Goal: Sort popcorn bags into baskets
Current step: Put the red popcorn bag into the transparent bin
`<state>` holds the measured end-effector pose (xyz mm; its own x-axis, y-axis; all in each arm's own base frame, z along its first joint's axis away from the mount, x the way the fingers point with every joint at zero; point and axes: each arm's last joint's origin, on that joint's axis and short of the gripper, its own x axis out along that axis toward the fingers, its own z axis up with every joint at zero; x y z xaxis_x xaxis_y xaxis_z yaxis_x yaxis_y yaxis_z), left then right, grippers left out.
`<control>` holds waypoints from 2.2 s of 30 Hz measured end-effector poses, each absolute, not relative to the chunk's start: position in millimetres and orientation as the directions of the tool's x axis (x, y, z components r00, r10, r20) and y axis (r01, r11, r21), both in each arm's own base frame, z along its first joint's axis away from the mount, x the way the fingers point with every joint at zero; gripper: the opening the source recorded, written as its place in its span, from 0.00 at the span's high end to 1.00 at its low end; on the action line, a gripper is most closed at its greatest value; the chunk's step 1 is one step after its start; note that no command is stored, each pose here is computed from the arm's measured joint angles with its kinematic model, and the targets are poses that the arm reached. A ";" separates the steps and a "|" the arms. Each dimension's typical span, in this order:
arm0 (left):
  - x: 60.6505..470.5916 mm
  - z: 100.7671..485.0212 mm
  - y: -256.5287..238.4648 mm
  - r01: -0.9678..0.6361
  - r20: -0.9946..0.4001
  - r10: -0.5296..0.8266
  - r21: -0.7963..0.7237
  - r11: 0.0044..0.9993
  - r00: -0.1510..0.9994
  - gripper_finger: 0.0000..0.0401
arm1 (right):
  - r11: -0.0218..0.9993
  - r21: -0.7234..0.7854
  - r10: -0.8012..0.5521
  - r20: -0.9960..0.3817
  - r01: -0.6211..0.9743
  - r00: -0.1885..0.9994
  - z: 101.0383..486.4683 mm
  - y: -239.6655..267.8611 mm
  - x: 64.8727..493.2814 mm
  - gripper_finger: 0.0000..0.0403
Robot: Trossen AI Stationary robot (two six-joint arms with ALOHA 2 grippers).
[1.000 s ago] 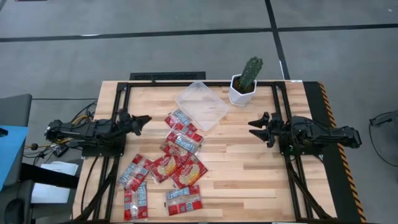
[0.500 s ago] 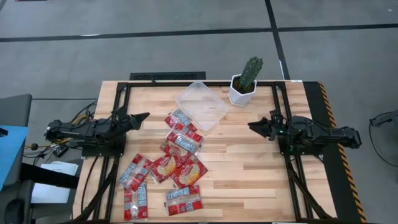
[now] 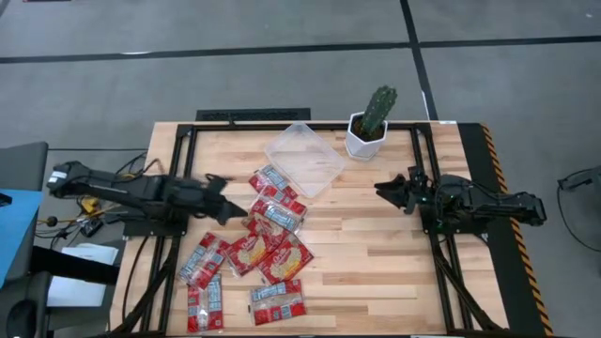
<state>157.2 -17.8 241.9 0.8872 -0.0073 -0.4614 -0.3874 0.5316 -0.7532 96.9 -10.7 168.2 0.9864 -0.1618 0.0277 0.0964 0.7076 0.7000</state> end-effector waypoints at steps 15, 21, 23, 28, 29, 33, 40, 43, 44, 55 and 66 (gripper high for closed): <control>218.1 202.6 -30.9 -0.422 -0.892 -0.036 -0.248 0.872 0.450 0.27 | 0.758 0.642 -0.173 0.024 0.118 0.985 167.9 -11.0 96.9 0.35; 220.1 192.9 -41.1 -0.383 -0.912 -0.017 -0.188 0.905 0.409 0.17 | 0.757 0.642 -0.174 0.023 0.119 0.985 167.7 -11.1 96.9 0.35; 220.9 191.0 -45.5 -0.356 -0.899 -0.025 -0.199 0.913 0.437 0.16 | 0.757 0.642 -0.174 0.022 0.120 0.984 167.7 -11.1 97.0 0.35; 214.8 168.6 -53.5 -0.340 -0.863 -0.079 -0.279 0.898 0.499 0.16 | 0.755 0.645 -0.175 0.022 0.119 0.984 167.7 -11.1 96.9 0.35; 213.0 162.7 -53.4 -0.346 -0.859 -0.078 -0.285 0.894 0.506 0.16 | 0.753 0.648 -0.175 0.022 0.119 0.984 167.7 -11.1 96.9 0.35; 205.2 144.6 -50.3 -0.383 -0.844 -0.026 -0.270 0.883 0.536 0.16 | 0.749 0.651 -0.180 0.022 0.123 0.983 167.7 -11.3 96.9 0.35; 200.1 132.5 -53.0 -0.332 -0.835 -0.105 -0.326 0.885 0.540 0.30 | 0.731 0.671 -0.195 0.023 0.129 0.981 167.9 -11.7 96.8 0.35; 202.2 128.1 -56.0 -0.296 -0.838 -0.111 -0.309 0.904 0.533 0.46 | 0.730 0.671 -0.196 0.023 0.130 0.980 167.8 -11.7 96.8 0.35; 202.8 126.3 -56.4 -0.292 -0.841 -0.113 -0.305 0.906 0.528 0.53 | 0.730 0.671 -0.196 0.023 0.130 0.980 167.8 -11.7 96.8 0.35; 221.7 126.9 -61.8 -0.319 -0.851 -0.214 -0.396 0.861 0.481 0.97 | 0.729 0.672 -0.197 0.024 0.130 0.980 167.9 -11.7 96.8 0.35; 257.9 217.1 -49.8 -0.380 -0.805 -0.169 -0.440 0.814 0.569 0.99 | 0.729 0.672 -0.197 0.024 0.130 0.980 168.0 -11.7 96.8 0.35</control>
